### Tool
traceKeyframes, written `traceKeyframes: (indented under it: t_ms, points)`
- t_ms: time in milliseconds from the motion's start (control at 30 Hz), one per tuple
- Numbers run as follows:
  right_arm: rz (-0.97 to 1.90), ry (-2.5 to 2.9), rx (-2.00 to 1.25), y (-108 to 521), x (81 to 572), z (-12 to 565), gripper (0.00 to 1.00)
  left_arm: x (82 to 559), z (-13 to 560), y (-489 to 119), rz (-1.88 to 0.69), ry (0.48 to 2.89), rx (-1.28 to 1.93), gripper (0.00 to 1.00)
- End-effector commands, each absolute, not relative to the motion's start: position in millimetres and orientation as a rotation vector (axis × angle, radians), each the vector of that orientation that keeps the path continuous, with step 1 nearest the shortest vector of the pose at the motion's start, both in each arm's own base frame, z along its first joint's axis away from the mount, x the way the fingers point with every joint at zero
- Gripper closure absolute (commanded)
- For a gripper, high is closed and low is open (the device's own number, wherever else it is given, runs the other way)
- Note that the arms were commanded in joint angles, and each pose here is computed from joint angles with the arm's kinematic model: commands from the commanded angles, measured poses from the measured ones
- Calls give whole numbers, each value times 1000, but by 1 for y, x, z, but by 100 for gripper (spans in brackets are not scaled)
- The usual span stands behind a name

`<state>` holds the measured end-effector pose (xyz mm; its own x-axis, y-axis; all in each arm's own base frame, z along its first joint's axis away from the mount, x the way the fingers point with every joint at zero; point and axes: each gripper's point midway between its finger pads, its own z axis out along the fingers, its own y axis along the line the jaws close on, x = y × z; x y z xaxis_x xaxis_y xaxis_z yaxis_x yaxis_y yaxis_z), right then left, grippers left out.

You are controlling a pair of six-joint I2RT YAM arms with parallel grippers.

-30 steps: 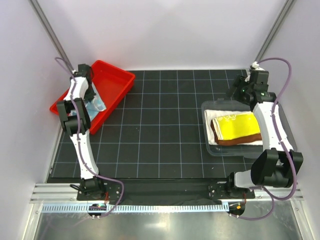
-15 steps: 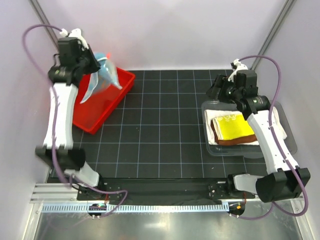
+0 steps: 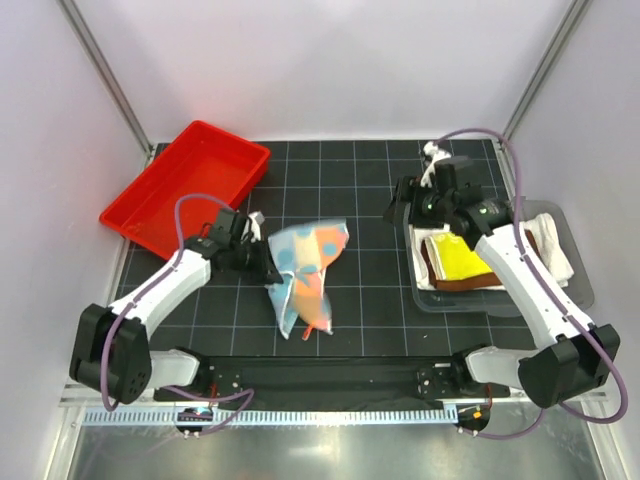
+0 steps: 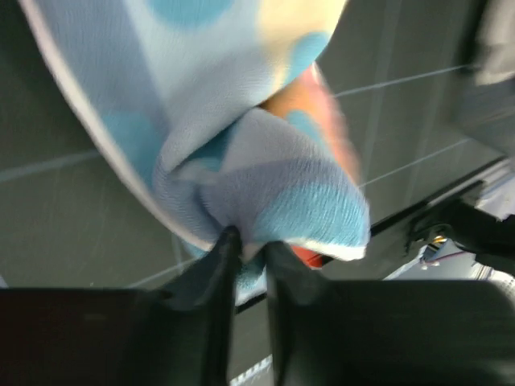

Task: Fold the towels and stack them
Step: Move the towel to the center of the board

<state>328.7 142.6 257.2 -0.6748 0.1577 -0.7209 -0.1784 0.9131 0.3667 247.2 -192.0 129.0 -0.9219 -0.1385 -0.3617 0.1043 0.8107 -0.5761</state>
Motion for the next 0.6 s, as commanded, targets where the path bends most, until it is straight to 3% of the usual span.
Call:
traceKeyframes:
  t_ms: [0,100,233,267,333,367,433,567]
  points:
    - [460,2399,29,133,295,209,25,257,132,-194,-875,2543,-98,73]
    - [474,2468,10,144,285,178,15,250,108,-178,-741,2625,-133,63]
    - [533,2444,23,169,312,172,14,268,113,-160,-575,2583,-154,49]
    - [590,2425,4,184,327,170,16,274,116,-156,-531,2575,-143,41]
    - [669,2388,-89,207,349,183,21,295,127,-150,-435,2562,-129,40]
    - [644,2436,-134,215,360,162,24,304,128,-147,-389,2562,-130,41]
    - [673,2414,-189,229,382,168,35,325,122,-134,-273,2579,-169,42]
    - [680,2484,-282,249,406,127,41,346,101,-119,-169,2588,-223,45]
